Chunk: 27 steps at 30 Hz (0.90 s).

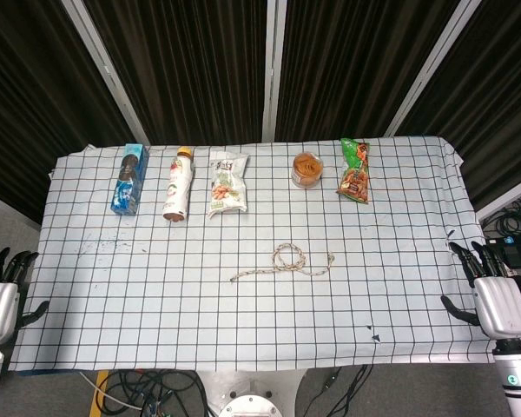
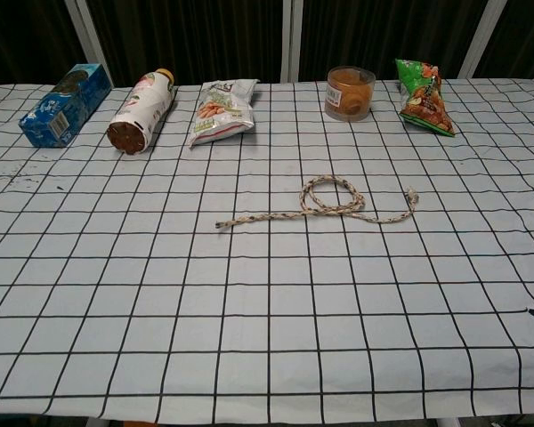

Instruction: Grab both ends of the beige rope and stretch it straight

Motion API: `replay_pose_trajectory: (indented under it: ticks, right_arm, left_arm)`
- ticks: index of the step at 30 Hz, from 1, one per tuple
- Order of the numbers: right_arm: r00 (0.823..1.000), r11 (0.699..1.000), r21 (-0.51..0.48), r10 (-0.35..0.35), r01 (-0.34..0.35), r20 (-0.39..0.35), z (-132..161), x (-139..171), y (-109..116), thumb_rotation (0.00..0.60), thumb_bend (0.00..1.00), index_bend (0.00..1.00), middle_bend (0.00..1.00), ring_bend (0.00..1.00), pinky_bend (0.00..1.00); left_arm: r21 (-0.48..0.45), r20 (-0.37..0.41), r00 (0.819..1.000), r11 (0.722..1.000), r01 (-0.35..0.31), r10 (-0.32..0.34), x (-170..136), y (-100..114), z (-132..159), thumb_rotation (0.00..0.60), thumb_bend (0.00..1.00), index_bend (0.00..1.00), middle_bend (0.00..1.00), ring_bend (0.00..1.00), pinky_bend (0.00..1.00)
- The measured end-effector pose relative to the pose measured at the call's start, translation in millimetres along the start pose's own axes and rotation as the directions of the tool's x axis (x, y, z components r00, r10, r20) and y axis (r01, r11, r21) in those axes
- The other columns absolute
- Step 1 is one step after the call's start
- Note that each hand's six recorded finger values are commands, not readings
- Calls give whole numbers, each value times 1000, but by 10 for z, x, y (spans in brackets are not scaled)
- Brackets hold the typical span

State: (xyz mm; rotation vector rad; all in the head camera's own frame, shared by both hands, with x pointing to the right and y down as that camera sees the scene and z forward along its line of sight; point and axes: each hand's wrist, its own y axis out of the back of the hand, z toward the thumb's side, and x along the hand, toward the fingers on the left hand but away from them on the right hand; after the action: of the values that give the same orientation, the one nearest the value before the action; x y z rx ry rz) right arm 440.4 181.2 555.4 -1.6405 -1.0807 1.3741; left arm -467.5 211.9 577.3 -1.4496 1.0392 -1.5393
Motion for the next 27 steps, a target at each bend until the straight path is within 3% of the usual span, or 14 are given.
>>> replay_pose_trajectory:
  ticks: [8,16,22,27]
  right_arm:
    - [1000,1000,-1,23,-23,-15,42,-39,-52,600,163,113,194,0,73]
    - [988,995,25,100,-98,-117,259,-320,-142,600,211,268,235,0,87]
    - [953,983,88,179,-162,-243,646,-773,-332,600,231,361,226,0,87]
    - [917,974,121,222,-192,-331,1034,-1079,-642,600,232,411,219,0,43]
  left_arm:
    - [-2,1,1000,1000,-1,1,3,-15,1,600,157,162,145,0,0]
    - [-9,15,1000,1000,-2,2,44,-21,18,600,157,162,145,0,0]
    - [-11,15,1000,1000,-4,4,54,-17,9,600,157,162,145,0,0]
    - [-13,4,1000,1000,4,-4,58,-32,-24,600,157,162,145,0,0]
